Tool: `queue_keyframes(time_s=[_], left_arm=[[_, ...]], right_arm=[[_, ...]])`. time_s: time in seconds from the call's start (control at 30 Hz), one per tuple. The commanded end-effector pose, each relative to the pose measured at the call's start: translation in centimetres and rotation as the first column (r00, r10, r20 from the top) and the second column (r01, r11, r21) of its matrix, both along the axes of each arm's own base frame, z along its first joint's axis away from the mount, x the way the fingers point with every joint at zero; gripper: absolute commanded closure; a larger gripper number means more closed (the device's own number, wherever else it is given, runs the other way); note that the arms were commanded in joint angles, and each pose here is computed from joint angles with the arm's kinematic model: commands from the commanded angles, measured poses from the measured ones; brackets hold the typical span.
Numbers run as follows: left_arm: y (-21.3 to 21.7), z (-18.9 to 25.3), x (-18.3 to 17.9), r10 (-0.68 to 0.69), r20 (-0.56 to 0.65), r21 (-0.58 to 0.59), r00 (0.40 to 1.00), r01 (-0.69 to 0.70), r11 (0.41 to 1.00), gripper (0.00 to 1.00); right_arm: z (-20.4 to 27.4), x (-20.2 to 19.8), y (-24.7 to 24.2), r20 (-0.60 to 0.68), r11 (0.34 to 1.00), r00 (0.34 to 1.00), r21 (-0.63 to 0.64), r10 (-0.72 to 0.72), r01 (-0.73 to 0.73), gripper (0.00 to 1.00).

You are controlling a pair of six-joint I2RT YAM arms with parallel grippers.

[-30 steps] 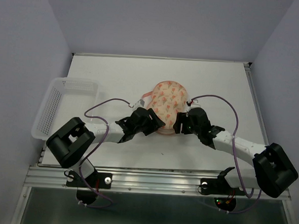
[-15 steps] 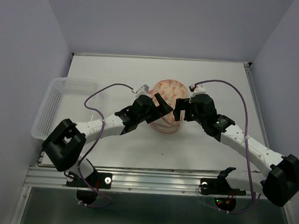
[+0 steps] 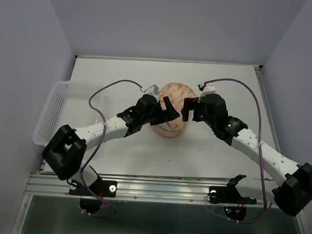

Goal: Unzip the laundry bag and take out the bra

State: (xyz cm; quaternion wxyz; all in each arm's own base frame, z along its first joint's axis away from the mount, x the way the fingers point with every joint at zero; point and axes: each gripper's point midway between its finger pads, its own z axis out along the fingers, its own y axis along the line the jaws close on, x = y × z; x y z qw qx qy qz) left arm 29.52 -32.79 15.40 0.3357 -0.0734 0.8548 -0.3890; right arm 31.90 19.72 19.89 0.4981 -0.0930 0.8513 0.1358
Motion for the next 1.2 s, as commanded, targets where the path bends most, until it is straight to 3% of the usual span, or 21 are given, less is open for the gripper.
queue_keyframes(time_s=[0.0,0.17,0.27,0.47,0.57,0.63,0.7,0.73,0.83,0.87,1.0,1.13,1.17], left_arm=[[-0.6,-0.5,-2.5,-0.146,-0.015,0.017,0.989,0.147,0.989,0.01],[-0.6,-4.5,-7.2,-0.217,-0.127,0.011,0.968,0.22,0.975,0.01],[-1.7,-4.6,-8.7,-0.225,-0.134,-0.067,0.965,0.217,0.974,0.01],[-5.8,-0.5,-8.4,-0.283,-0.038,-0.118,0.958,0.277,0.954,0.01],[-4.6,0.3,-7.1,-0.262,0.004,-0.013,0.965,0.262,0.965,0.01],[-2.0,1.1,-4.1,-0.153,0.033,0.067,0.988,0.15,0.986,0.01],[0.7,2.5,-2.4,-0.1,0.063,0.054,0.993,0.097,0.994,0.01],[3.6,3.0,0.4,-0.015,0.072,0.031,0.997,0.013,0.999,0.01],[8.1,4.8,3.4,0.067,0.121,0.064,0.99,-0.075,0.995,0.01],[10.9,6.6,5.8,0.153,0.166,0.082,0.974,-0.169,0.982,0.01],[17.0,9.2,7.5,0.227,0.214,0.179,0.95,-0.267,0.947,0.01],[19.8,11.9,6.8,0.265,0.275,0.203,0.924,-0.325,0.924,0.01],[20.2,12.3,6.5,0.25,0.296,0.221,0.922,-0.321,0.921,0.01]], right_arm=[[4.2,0.7,-2.3,0.138,0.995,0.985,0.013,-0.099,0.098,0.0],[4.4,0.5,-2.9,0.154,0.993,0.981,0.016,-0.119,0.118,0.0],[4.4,0.6,-3.4,0.156,0.988,0.976,0.019,-0.154,0.153,0.0],[5.1,0.5,-4.4,0.175,0.981,0.965,0.035,-0.194,0.19,0.0],[5.9,0.4,-4.3,0.183,0.981,0.964,0.063,-0.193,0.184,0.0],[5.4,0.8,-3.1,0.163,0.988,0.975,0.057,-0.149,0.142,0.0],[4.5,1.8,-1.4,0.129,0.995,0.987,0.038,-0.099,0.095,0.0],[4.5,2.2,-0.9,0.123,0.995,0.988,0.042,-0.09,0.086,0.0],[5.0,3.5,2.5,0.127,0.995,0.992,0.096,0.007,-0.02,0.0],[6.0,3.9,4.1,0.14,0.987,0.989,0.141,0.05,-0.07,0.0],[3.8,5.7,8.9,0.075,0.974,0.984,0.15,0.159,-0.168,0.02],[-0.9,7.2,12.9,0.021,0.977,0.982,0.092,0.19,-0.191,0.02],[-3.9,7.5,13.6,-0.027,0.98,0.981,0.056,0.192,-0.19,0.03]])
